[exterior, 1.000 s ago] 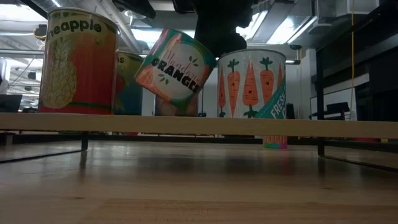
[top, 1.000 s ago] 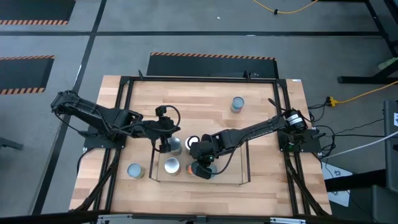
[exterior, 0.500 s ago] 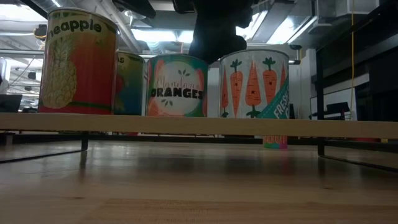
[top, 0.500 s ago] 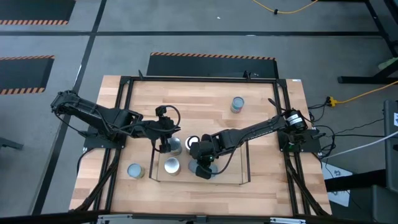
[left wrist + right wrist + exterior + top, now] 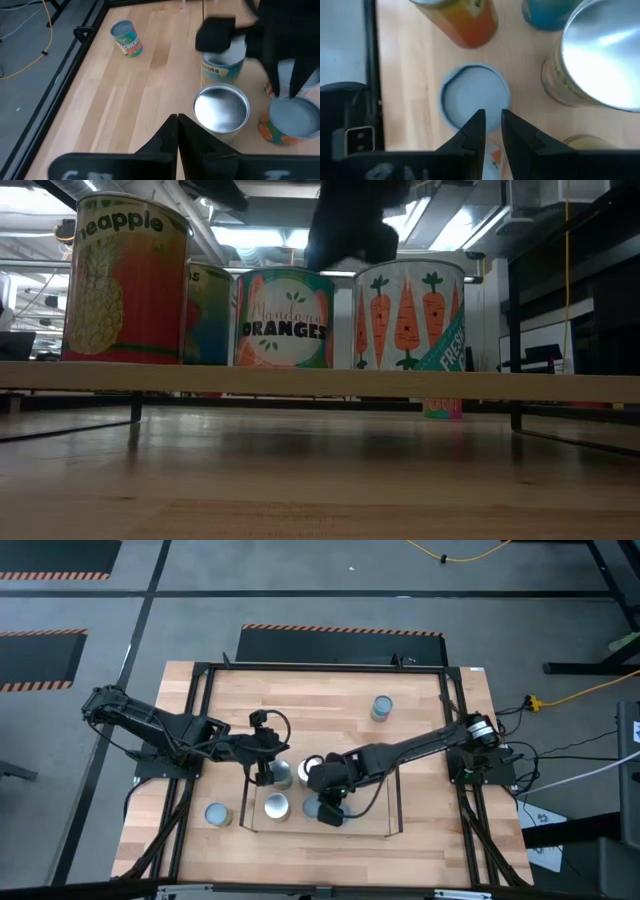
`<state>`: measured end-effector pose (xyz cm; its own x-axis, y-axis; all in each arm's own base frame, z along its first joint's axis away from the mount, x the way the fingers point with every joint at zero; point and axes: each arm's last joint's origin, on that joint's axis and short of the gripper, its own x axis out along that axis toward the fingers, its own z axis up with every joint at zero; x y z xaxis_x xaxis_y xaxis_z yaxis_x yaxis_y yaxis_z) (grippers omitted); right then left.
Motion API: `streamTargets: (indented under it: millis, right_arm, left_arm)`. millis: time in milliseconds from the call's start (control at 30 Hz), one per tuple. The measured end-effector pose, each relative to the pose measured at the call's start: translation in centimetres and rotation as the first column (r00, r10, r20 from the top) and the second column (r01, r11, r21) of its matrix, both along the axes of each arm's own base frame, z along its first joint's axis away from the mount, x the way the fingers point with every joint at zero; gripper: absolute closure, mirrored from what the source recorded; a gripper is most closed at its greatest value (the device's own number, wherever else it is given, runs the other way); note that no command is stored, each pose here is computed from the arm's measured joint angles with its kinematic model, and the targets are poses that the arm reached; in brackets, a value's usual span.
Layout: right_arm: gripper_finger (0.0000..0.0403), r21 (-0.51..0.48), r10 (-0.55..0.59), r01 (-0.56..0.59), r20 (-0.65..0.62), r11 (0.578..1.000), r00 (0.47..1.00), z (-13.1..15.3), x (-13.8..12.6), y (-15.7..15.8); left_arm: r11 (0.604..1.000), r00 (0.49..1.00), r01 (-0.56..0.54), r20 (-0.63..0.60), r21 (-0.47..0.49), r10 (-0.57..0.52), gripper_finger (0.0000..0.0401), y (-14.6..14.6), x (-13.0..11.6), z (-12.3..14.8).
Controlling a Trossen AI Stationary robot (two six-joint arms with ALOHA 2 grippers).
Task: Pick and place cans onto a shelf
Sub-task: Put the blue canned chicken soup on the shelf
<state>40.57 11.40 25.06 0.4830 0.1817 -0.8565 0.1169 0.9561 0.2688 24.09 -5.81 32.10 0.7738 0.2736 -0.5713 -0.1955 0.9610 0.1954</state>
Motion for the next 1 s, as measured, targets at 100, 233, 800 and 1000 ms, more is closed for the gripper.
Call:
streamTargets:
  millis: [100, 233, 800, 1000]
  right_arm:
    - [0.0337, 0.001, 0.016, -0.016, 0.031, 1.000, 0.999, 1.8, -0.9, 0.0]
    - [0.0337, -0.003, 0.044, -0.044, 0.089, 0.999, 0.995, 4.8, -2.6, -0.4]
    - [0.0337, -0.365, -0.171, 0.248, 0.229, 0.897, 0.958, 15.4, -15.2, -5.0]
    - [0.0337, -0.403, -0.229, 0.315, 0.248, 0.859, 0.941, 16.6, -16.9, -8.2]
  left_arm:
    - [1.000, 1.000, 0.000, -0.004, 0.000, 0.000, 0.0391, 0.0, 0.0, 0.0]
    - [1.000, 1.000, 0.001, -0.006, 0.001, -0.001, 0.0381, 0.0, 0.0, 0.0]
    - [0.998, 0.998, -0.044, 0.039, -0.045, 0.046, 0.0305, 0.2, 0.2, 0.2]
    - [0.996, 0.996, -0.075, 0.045, -0.048, 0.077, 0.0274, 0.9, 0.4, 0.2]
